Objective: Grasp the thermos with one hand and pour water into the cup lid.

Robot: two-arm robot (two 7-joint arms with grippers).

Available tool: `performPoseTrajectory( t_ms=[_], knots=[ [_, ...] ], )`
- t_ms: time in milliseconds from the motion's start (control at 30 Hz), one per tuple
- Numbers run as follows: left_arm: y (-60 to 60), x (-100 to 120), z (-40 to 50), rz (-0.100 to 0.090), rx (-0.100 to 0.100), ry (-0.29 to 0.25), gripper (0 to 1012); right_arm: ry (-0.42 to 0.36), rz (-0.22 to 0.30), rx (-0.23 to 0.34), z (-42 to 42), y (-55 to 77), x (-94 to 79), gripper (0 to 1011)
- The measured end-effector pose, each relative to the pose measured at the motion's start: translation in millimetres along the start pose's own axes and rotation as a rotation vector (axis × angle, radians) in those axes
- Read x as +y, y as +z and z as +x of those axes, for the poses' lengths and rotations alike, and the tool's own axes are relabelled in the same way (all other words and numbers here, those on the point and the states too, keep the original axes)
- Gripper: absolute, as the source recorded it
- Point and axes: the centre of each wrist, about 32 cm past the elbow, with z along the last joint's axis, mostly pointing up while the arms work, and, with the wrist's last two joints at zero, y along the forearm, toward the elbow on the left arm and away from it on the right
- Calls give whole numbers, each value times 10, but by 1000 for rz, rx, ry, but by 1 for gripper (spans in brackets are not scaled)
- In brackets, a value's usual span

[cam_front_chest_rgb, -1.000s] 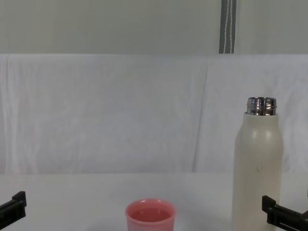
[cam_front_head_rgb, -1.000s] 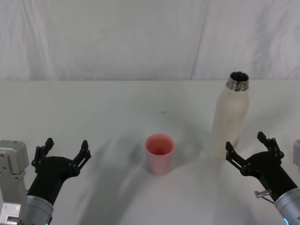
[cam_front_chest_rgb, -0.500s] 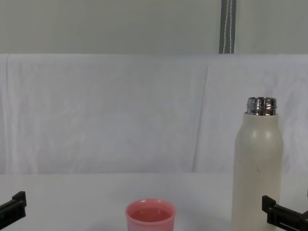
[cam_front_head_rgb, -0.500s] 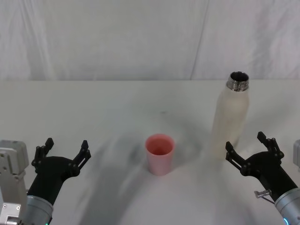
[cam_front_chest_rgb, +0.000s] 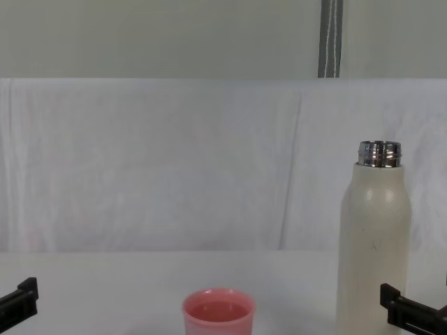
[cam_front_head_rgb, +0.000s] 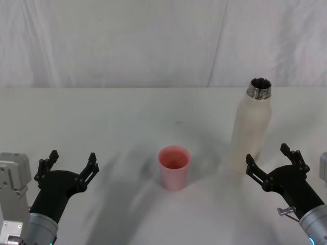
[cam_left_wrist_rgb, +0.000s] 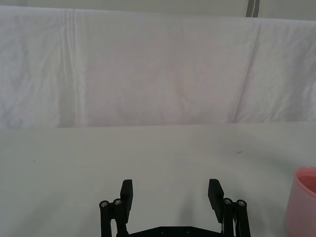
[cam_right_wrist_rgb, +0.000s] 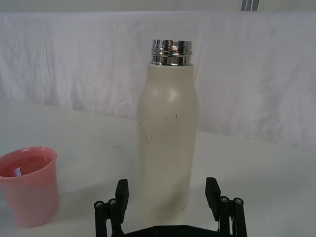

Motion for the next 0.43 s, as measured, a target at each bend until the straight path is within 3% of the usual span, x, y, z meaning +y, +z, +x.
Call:
performPoseTrajectory(
  t_ms=[433],
  knots=[
    [0, 0, 0, 0, 0, 0, 1001, 0, 0, 0, 0, 0, 0, 1003]
  ],
)
